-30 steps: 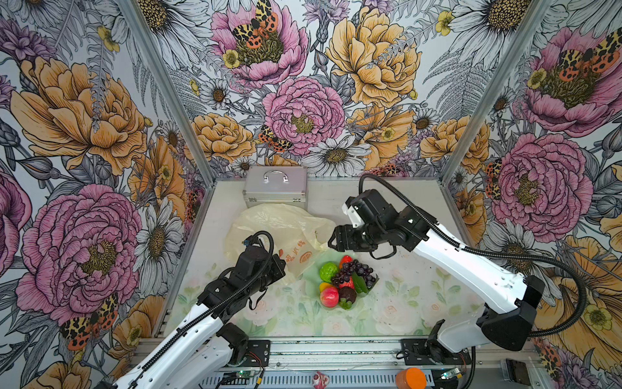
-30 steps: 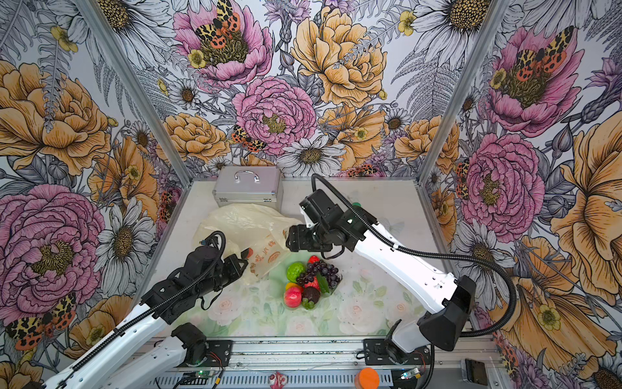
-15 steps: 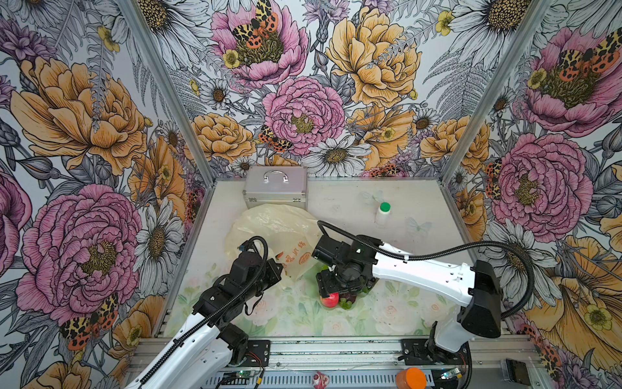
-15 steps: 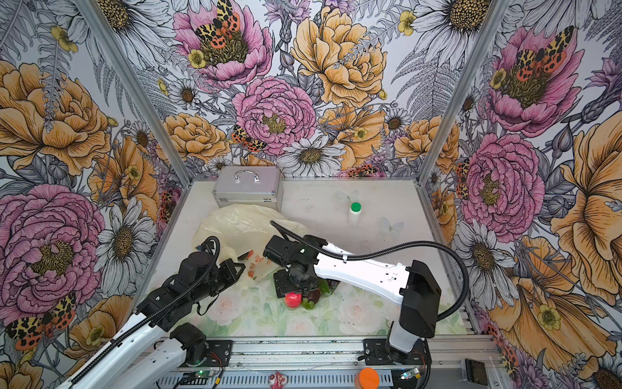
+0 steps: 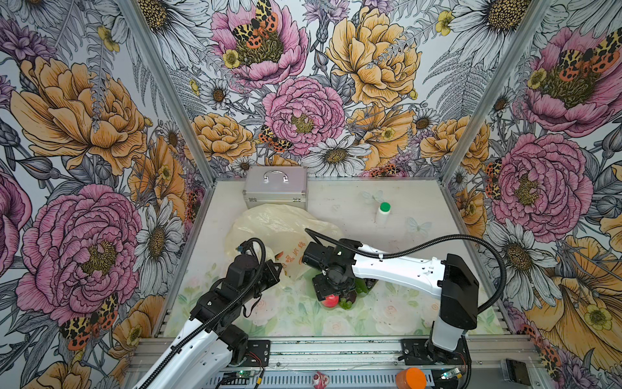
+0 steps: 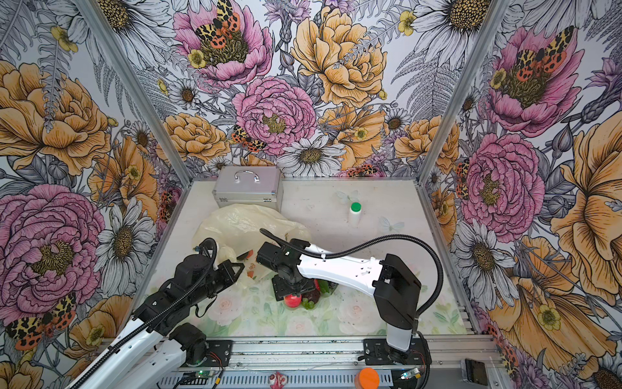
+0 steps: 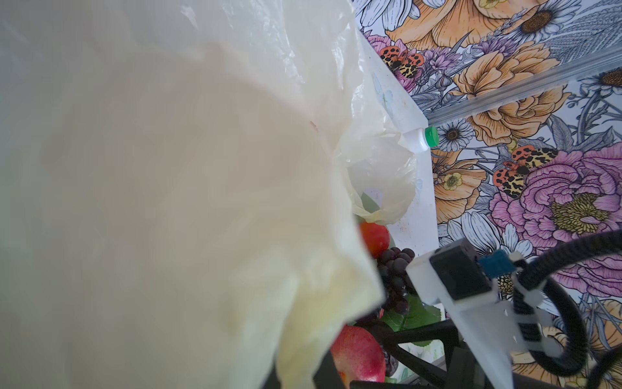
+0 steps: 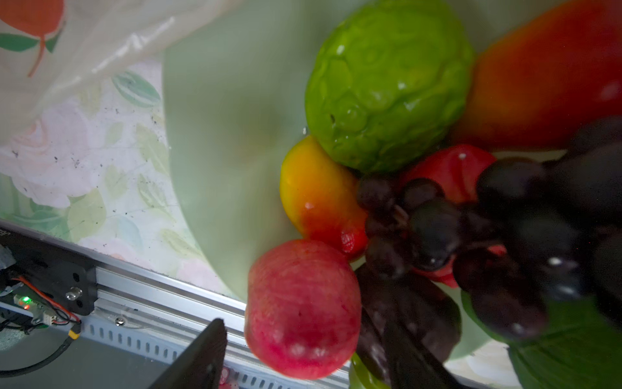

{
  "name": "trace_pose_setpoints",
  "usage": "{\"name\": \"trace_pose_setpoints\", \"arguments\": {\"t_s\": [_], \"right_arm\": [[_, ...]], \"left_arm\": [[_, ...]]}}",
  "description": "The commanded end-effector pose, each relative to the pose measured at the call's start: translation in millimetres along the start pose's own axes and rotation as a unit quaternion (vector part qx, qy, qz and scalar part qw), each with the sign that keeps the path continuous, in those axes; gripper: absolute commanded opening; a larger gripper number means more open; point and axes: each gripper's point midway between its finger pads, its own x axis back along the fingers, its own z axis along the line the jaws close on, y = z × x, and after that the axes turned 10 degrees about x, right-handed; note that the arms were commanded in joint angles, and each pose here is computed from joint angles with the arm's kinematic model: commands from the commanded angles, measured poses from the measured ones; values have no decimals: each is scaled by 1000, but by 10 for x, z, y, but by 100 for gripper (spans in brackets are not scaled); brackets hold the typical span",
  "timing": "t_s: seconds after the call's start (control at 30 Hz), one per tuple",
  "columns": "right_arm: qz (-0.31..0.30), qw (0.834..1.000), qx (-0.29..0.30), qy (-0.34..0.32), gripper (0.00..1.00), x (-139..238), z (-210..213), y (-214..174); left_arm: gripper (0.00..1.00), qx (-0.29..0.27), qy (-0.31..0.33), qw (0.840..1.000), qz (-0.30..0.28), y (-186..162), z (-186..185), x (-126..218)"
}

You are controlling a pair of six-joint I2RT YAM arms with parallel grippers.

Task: Place the fruits into the plastic bag
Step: 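Lower the right gripper onto the red apple and close on it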

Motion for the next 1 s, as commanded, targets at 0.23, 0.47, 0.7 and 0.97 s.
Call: {"name": "trace_pose_setpoints", "arguments": {"t_s": [0.23, 0.47, 0.7, 0.97], "right_arm": [[-10, 1000, 11, 0, 74, -9, 59, 147], [0, 1000, 10, 7, 72, -100, 107, 157], [5, 1000, 7, 7, 69, -172, 102, 129], [6, 1000, 6, 7, 66, -207, 113, 107]], "left_arm": [[0, -3, -16, 1000, -13, 30, -15, 116], [0, 3, -15, 1000, -16, 31, 7, 116], [0, 5, -15, 1000, -18, 36, 15, 117], [0, 2, -13, 1000, -14, 26, 16, 105]]}}
